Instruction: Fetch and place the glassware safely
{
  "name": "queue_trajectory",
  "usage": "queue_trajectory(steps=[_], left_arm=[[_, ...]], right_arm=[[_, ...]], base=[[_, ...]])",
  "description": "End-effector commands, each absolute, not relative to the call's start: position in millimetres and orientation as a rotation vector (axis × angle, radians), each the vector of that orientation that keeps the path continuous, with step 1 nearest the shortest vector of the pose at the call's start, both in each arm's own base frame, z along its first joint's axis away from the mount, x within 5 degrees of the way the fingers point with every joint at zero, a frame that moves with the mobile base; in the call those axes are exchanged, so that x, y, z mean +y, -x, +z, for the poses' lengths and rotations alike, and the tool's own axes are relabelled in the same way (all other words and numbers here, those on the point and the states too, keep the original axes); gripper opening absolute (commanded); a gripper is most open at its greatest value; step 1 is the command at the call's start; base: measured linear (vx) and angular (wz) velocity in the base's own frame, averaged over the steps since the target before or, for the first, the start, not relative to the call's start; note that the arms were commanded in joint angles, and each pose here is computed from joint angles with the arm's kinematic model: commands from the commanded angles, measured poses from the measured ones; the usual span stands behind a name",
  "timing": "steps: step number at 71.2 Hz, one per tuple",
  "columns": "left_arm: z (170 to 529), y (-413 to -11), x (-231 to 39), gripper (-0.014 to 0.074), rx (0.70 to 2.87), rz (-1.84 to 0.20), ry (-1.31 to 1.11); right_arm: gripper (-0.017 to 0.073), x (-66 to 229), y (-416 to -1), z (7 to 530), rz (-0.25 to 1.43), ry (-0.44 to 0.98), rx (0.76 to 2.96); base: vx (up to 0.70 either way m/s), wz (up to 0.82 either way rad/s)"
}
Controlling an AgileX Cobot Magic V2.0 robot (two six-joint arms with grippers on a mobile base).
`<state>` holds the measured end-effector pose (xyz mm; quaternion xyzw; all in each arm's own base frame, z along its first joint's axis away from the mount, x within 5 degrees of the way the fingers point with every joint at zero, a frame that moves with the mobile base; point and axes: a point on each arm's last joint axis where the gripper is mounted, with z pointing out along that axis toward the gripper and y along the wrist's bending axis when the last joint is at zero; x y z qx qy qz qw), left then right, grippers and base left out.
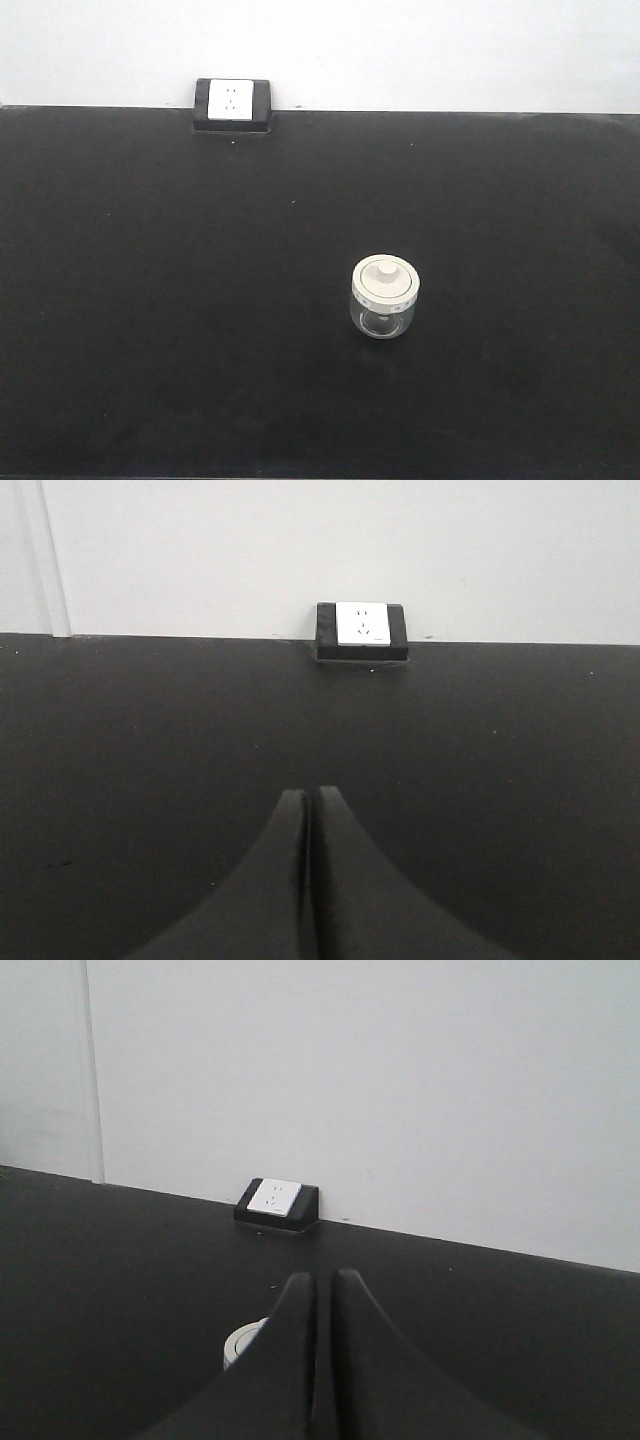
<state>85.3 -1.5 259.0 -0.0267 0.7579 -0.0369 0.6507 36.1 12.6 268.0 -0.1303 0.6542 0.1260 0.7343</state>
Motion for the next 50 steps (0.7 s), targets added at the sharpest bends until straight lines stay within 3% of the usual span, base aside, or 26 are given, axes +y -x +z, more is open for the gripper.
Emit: queue_trajectory(steps=[1,50], left_arm=[[272.7,-86.8,-3.9,-0.0007,1.645,-0.117,0.049],[272.7,-86.8,-3.9,-0.0007,1.645,-0.117,0.049]], right_arm=[[-0.0009,11.5,-32.3,281.9,0.280,0.274,1.350],[-0.0008,11.5,-32.3,281.9,0.280,0.274,1.350]], base=[[0.00,0.00],[0.00,0.00]])
